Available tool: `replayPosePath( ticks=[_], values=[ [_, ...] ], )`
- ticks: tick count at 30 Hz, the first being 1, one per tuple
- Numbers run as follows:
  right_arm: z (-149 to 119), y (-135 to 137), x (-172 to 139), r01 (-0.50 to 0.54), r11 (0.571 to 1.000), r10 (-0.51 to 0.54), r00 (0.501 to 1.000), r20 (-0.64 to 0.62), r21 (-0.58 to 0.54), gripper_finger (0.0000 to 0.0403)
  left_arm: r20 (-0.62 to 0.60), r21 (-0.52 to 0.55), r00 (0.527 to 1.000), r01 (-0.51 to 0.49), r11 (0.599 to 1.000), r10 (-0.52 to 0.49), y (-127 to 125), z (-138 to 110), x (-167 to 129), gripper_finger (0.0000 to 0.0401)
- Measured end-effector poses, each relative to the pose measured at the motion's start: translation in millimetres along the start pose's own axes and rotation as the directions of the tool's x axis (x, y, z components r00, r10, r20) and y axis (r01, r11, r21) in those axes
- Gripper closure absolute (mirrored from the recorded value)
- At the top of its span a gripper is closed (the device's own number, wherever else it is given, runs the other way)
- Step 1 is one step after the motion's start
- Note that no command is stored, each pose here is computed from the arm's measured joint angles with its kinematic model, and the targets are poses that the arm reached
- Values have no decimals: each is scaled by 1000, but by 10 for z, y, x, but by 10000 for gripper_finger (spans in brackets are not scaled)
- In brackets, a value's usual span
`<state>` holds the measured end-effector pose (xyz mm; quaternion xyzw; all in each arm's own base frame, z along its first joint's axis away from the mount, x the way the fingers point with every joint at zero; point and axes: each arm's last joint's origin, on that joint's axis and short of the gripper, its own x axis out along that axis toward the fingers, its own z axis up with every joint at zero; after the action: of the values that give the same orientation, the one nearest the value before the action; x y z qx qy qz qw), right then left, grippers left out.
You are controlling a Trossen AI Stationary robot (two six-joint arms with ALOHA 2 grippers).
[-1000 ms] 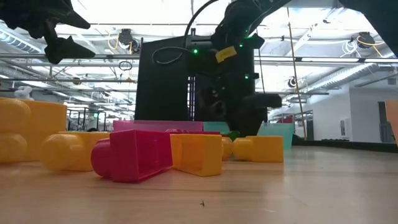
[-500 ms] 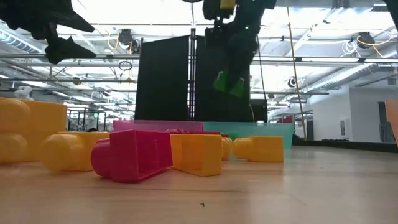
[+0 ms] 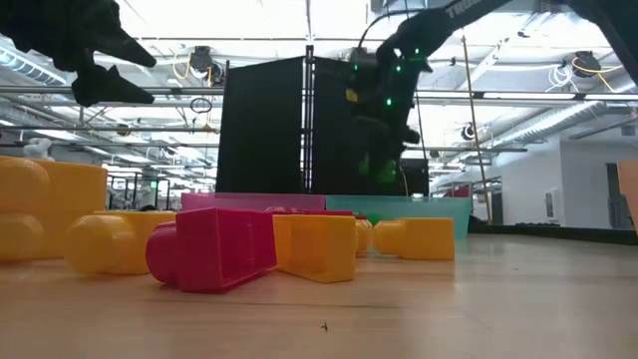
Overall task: Sort blocks
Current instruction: Put the green game piece into the green bin, then put the red game piece into the red bin
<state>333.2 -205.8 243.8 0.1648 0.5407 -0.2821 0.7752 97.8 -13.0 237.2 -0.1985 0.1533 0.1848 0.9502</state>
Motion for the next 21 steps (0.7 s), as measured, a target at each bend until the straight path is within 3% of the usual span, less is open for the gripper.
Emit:
replayPosePath(
  ticks=[2, 8, 12, 16, 21],
  values=[
    [-21, -6, 64, -27, 999, 28, 999, -40, 27, 260, -3, -5, 1000, -2, 1000, 2, 0, -3, 2, 40],
    [17, 87, 45, -38, 999, 39, 999, -25, 36, 117, -3, -22, 1000, -1, 1000, 1, 0, -2, 2, 40],
    [109, 185, -91, -94, 996, 94, 995, 19, 11, 95, -4, -22, 1000, 1, 1000, -1, 0, -3, 1, 40],
    [162, 608, -324, -225, 946, 246, 967, 67, -233, 108, -5, -21, 1000, 1, 1000, -1, 0, -4, 1, 40],
    [7, 1253, -479, -224, 776, 322, 945, 65, -589, 123, -22, -9, 1000, -10, 1000, 10, 12, -22, 2, 40]
  ],
)
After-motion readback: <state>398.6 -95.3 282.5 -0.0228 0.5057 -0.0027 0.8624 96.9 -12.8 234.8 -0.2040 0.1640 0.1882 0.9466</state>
